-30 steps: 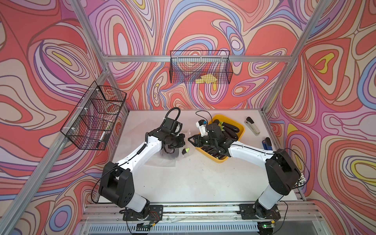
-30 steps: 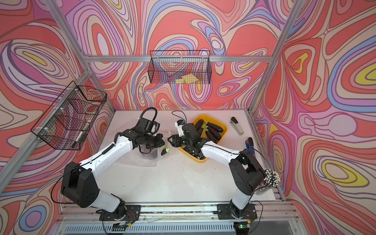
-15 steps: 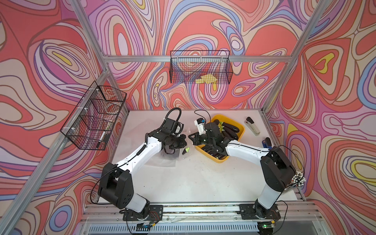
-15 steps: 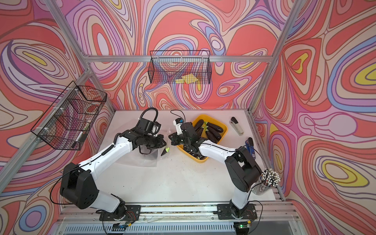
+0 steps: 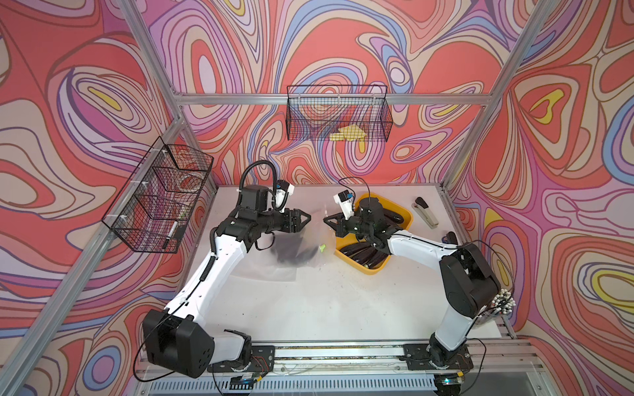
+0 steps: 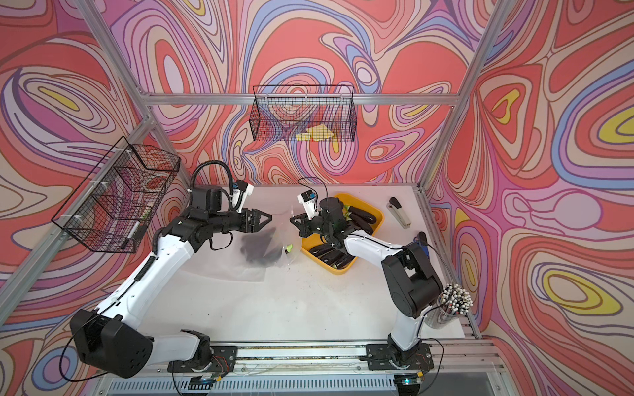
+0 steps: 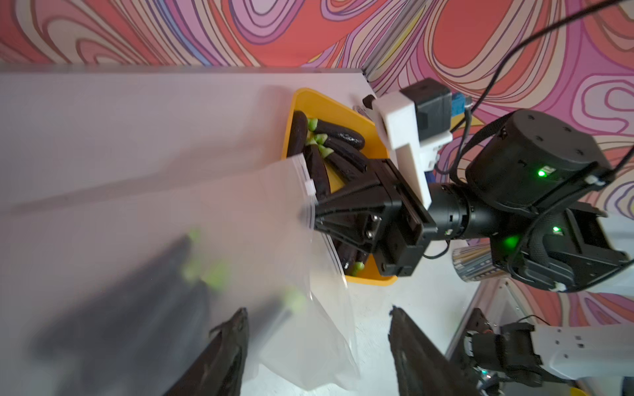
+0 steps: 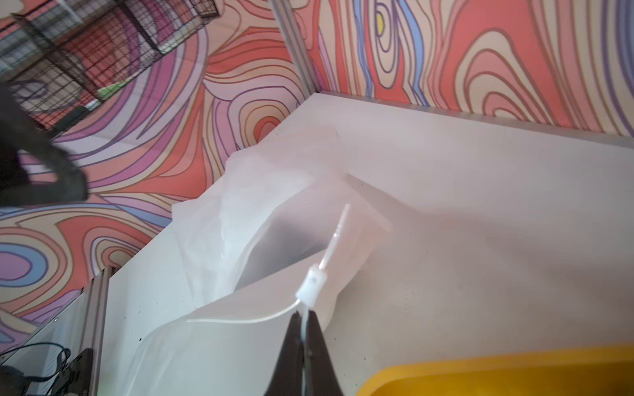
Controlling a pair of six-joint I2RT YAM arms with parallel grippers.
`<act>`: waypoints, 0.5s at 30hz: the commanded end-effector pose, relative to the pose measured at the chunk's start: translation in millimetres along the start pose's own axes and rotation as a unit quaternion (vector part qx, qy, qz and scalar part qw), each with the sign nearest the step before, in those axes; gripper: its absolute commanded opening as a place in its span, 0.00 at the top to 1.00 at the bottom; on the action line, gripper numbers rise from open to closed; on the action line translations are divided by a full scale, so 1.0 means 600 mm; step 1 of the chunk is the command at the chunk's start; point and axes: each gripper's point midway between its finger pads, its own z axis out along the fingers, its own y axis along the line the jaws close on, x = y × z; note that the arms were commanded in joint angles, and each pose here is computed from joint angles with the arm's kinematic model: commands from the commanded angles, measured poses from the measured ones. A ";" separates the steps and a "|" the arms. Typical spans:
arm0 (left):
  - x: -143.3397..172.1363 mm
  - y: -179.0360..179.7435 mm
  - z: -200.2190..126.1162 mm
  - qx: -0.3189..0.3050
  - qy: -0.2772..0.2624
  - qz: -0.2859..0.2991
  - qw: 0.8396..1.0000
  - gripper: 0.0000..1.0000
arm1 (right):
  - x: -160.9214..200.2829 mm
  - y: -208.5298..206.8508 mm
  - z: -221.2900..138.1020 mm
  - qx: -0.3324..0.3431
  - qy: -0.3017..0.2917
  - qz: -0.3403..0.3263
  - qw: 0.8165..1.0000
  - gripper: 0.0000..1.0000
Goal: Place the eggplant in a zip-top bag and seal the zipper
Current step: Zip the zipper on the zipper food storage bag.
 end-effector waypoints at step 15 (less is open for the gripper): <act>-0.015 0.047 0.108 0.180 -0.077 0.270 0.943 0.38 | -0.013 0.041 0.010 -0.201 0.054 -0.093 0.974 0.98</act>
